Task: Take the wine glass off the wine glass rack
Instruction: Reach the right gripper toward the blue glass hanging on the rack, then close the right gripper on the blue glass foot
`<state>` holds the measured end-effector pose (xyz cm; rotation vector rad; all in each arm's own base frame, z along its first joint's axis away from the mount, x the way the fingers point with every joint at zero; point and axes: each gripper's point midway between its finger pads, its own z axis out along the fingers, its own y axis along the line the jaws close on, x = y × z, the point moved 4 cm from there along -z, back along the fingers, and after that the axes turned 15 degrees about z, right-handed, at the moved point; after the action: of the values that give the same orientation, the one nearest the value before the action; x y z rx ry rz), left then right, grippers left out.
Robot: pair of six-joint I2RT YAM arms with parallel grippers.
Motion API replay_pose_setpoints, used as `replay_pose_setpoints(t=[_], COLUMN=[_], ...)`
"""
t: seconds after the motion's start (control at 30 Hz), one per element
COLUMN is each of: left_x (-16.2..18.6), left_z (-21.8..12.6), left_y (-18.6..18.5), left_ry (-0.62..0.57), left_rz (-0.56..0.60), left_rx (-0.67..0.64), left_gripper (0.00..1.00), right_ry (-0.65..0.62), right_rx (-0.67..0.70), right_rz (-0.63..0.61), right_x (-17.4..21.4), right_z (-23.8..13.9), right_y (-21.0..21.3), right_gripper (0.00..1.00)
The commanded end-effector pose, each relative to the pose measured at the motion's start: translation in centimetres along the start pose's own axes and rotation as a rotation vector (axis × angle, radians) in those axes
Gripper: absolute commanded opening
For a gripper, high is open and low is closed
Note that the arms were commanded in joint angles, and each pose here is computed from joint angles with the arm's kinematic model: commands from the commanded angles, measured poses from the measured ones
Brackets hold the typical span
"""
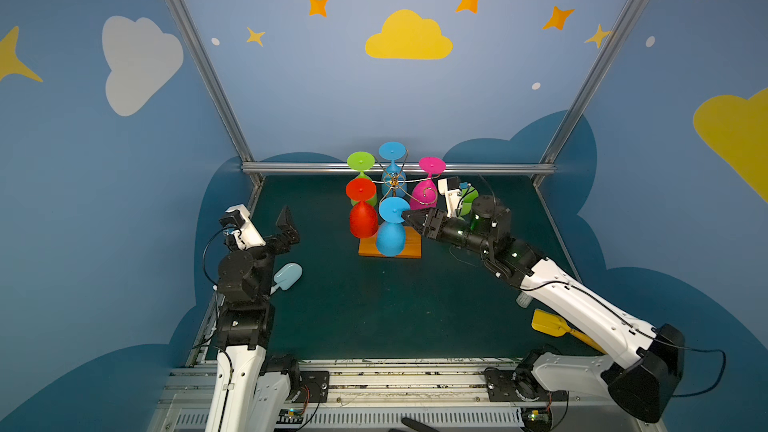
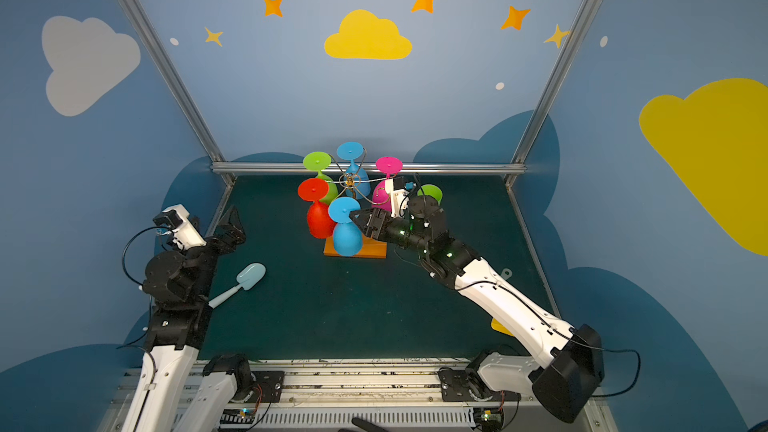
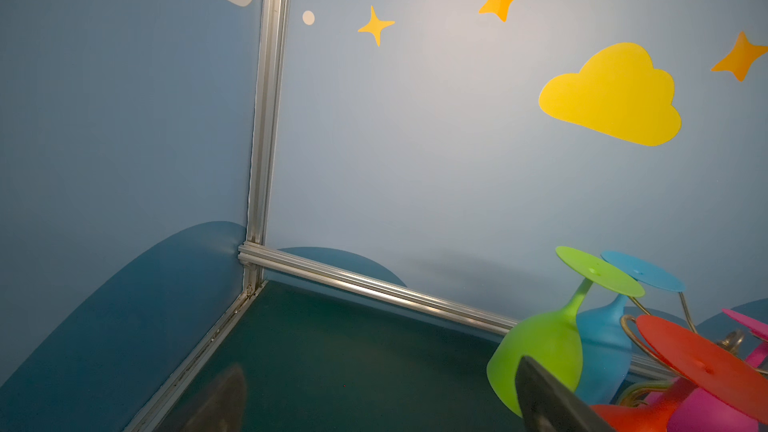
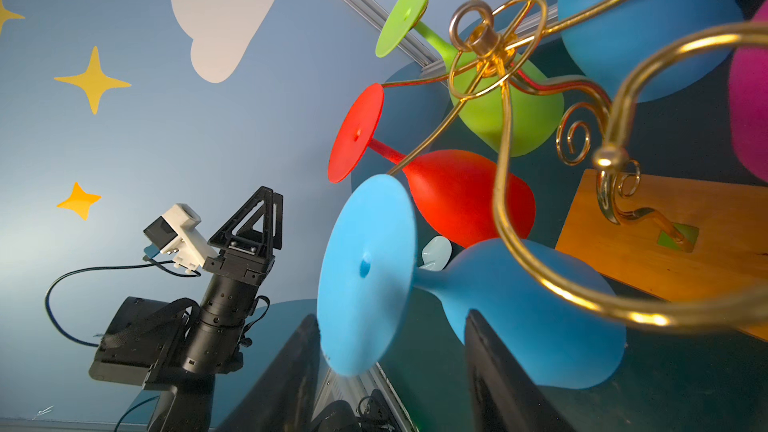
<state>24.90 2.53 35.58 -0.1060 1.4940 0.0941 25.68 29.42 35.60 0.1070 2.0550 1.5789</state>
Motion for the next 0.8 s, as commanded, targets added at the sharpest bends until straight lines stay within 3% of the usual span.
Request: replay_pose_setpoints(t=[0.0, 0.2, 0.37, 0.77], left_x=[0.17, 0.12, 0.14, 0.16], left_z=[-0.15, -0.19, -0.17, -0.2], left_y=[0.07, 0.08, 0.08, 0.12], left_ry=[-0.002, -0.004, -0.003, -0.002], left_rz=[-0.003, -0.001, -0.001, 0.001], left_rx=[-0.001, -0.002, -0.002, -0.004], left_gripper=[0.99, 0.99, 0.99, 0.99], right_ry=[-0.009, 0.001, 0.0, -0.001], right_rx=[-0.067, -0.071, -0.078, -0.114], right_rz=[-0.011, 0.007, 0.023, 0.066], right_x=[-0.63, -0.67, -0.67, -0.7], right_z=[0.2, 0.86, 0.82, -0.04], right_y=[2.16, 2.02, 2.0, 2.68], right_gripper=[0.52, 0.29, 0.16, 0.01])
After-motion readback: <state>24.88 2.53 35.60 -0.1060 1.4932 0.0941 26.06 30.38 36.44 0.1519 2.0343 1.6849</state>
